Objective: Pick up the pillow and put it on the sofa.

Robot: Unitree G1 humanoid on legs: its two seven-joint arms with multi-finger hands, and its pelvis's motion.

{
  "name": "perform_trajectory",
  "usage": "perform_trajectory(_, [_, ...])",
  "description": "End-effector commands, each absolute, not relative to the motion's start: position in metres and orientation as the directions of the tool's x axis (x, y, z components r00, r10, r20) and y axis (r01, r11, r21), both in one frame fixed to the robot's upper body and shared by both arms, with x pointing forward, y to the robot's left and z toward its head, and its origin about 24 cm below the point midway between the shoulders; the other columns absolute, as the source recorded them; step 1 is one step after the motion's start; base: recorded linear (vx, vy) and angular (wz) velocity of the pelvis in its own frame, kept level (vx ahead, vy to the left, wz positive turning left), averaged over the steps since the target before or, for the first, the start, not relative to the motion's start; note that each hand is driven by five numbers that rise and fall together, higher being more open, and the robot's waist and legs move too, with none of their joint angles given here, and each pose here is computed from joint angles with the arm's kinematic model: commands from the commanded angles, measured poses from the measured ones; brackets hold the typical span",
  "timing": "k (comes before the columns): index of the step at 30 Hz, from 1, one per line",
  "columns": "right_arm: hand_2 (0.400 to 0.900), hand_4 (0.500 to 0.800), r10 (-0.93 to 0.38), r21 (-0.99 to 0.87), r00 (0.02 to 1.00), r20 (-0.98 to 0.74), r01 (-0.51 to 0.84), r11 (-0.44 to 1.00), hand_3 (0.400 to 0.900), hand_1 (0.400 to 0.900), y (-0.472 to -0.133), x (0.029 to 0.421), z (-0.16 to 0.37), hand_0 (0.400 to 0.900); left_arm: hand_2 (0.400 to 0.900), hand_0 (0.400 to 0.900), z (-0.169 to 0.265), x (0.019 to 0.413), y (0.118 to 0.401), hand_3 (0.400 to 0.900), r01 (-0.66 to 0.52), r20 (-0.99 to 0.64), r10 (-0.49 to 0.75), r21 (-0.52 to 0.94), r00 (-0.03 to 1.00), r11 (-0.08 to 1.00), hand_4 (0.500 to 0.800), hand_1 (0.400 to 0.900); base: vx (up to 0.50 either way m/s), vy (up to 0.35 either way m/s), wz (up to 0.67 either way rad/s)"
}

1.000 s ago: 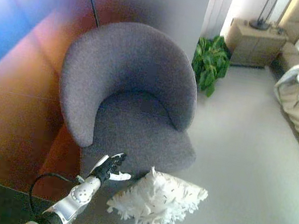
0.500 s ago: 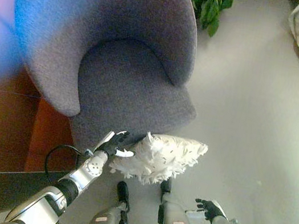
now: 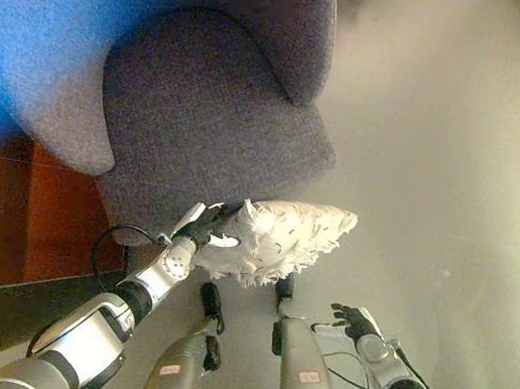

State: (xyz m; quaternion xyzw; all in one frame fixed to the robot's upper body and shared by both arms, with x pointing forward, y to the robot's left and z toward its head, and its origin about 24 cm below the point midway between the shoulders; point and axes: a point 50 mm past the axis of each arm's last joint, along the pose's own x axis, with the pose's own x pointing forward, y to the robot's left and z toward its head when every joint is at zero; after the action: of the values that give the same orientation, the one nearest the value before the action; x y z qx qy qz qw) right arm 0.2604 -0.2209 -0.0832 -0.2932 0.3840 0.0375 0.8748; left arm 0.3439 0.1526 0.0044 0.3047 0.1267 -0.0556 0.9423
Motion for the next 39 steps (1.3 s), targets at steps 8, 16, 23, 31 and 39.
perform_trajectory(8, [0.9, 0.8, -0.111, -0.506, 0.804, -0.584, -0.253, 0.825, 0.9, 0.9, -0.194, 0.29, -0.057, 0.9, 0.9, 0.9, 0.057, 0.377, 0.149, 0.9, 0.051, -0.08, -0.001, 0.629, 0.997, 0.776, 0.8, 0.9, -0.022, -0.023, -0.03])
perform_trajectory(16, [0.9, 0.8, -0.083, -0.513, 0.84, -0.535, -0.245, 0.823, 0.9, 0.9, -0.183, 0.299, -0.044, 0.9, 0.9, 0.9, 0.087, 0.393, 0.15, 0.9, -0.04, 0.008, 0.046, 0.648, 0.999, 0.761, 0.8, 0.9, -0.037, -0.024, -0.02])
perform_trajectory(23, [0.9, 0.8, -0.073, -0.506, 0.852, -0.518, -0.236, 0.83, 0.9, 0.9, -0.181, 0.3, -0.041, 0.9, 0.4, 0.4, 0.106, 0.402, 0.152, 0.4, -0.081, 0.05, 0.064, 0.654, 0.997, 0.752, 0.5, 0.4, 0.0, 0.0, 0.0])
perform_trajectory(31, [0.9, 0.8, -0.066, -0.496, 0.86, -0.506, -0.227, 0.838, 0.9, 0.9, -0.184, 0.296, -0.042, 0.9, 0.4, 0.4, 0.117, 0.405, 0.151, 0.4, -0.097, 0.081, 0.058, 0.647, 0.995, 0.756, 0.5, 0.4, 0.007, -0.006, 0.03])
perform_trajectory(39, [0.9, 0.8, -0.076, -0.491, 0.854, -0.515, -0.221, 0.843, 0.9, 0.9, -0.186, 0.293, -0.046, 0.9, 0.4, 0.4, 0.119, 0.404, 0.148, 0.4, -0.07, 0.083, 0.024, 0.616, 0.996, 0.785, 0.5, 0.4, 0.012, -0.003, 0.04])
